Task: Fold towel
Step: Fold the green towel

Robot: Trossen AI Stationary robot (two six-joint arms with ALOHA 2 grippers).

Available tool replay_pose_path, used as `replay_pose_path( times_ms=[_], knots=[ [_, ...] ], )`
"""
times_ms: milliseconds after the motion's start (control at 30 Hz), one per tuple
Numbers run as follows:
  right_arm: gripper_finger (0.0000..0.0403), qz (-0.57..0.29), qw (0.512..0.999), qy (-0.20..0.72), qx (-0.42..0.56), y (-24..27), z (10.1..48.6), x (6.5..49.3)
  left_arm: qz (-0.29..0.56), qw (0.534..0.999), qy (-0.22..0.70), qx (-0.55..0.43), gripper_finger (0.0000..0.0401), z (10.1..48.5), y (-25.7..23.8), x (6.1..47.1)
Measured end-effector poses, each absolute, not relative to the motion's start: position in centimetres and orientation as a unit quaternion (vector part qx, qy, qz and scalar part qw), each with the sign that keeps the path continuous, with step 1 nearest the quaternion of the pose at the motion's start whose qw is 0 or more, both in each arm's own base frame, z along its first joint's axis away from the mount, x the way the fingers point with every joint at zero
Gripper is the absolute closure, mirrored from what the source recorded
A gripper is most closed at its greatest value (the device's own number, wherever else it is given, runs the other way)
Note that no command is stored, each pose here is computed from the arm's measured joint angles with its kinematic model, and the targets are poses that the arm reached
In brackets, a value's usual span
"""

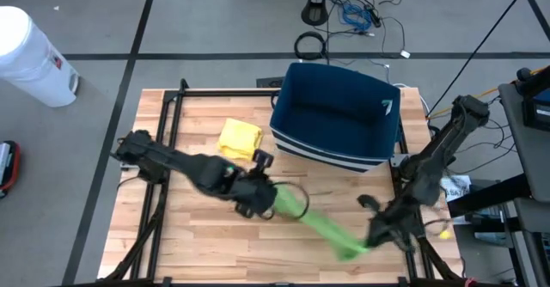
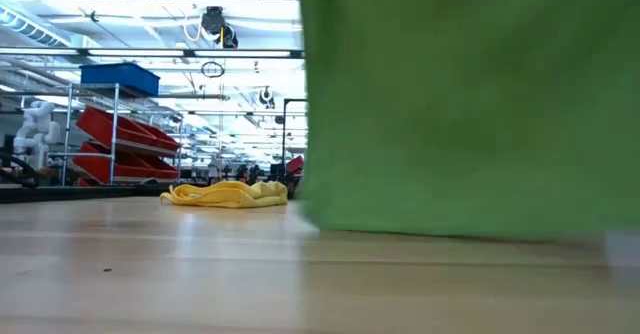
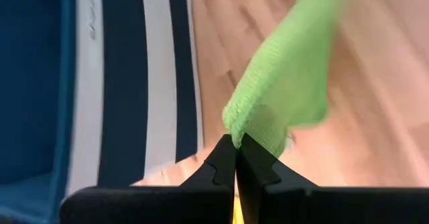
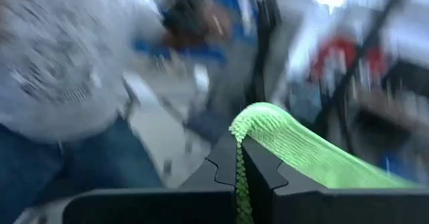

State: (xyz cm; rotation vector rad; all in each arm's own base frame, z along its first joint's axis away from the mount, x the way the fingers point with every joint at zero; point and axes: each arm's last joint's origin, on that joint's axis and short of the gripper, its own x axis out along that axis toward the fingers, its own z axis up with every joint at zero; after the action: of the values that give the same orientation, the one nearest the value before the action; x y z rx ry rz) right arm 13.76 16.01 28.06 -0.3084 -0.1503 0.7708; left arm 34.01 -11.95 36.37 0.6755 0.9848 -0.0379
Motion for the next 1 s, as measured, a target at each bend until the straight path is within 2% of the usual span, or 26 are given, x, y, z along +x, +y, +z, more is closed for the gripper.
replay_pose_path(
  times_ms=[67, 167, 400, 667, 1000],
  knots=[
    [0.0403, 0.403, 0.89, -0.145, -0.158, 15.5, 29.7, 12.6, -0.025, 0.842, 0.438, 0.314, 0.04, 38.3, -13.2, 32.6],
    [0.0403, 0.425, 0.866, -0.205, -0.164, 14.7, 31.1, 11.2, -0.039, 0.866, 0.389, 0.311, 0.04, 40.9, -15.1, 30.5],
    [0.0403, 0.444, 0.855, -0.213, -0.165, 14.7, 31.2, 10.5, -0.064, 0.886, 0.313, 0.336, 0.0401, 43.9, -18.8, 27.6],
    [0.0403, 0.484, 0.845, -0.168, -0.155, 16.4, 29.7, 11.4, -0.091, 0.877, 0.329, 0.337, 0.0401, 42.3, -20.8, 28.0],
    [0.0403, 0.515, 0.818, -0.196, -0.169, 17.4, 29.3, 11.6, -0.138, 0.867, 0.336, 0.342, 0.0401, 40.6, -22.8, 29.0]
  ],
)
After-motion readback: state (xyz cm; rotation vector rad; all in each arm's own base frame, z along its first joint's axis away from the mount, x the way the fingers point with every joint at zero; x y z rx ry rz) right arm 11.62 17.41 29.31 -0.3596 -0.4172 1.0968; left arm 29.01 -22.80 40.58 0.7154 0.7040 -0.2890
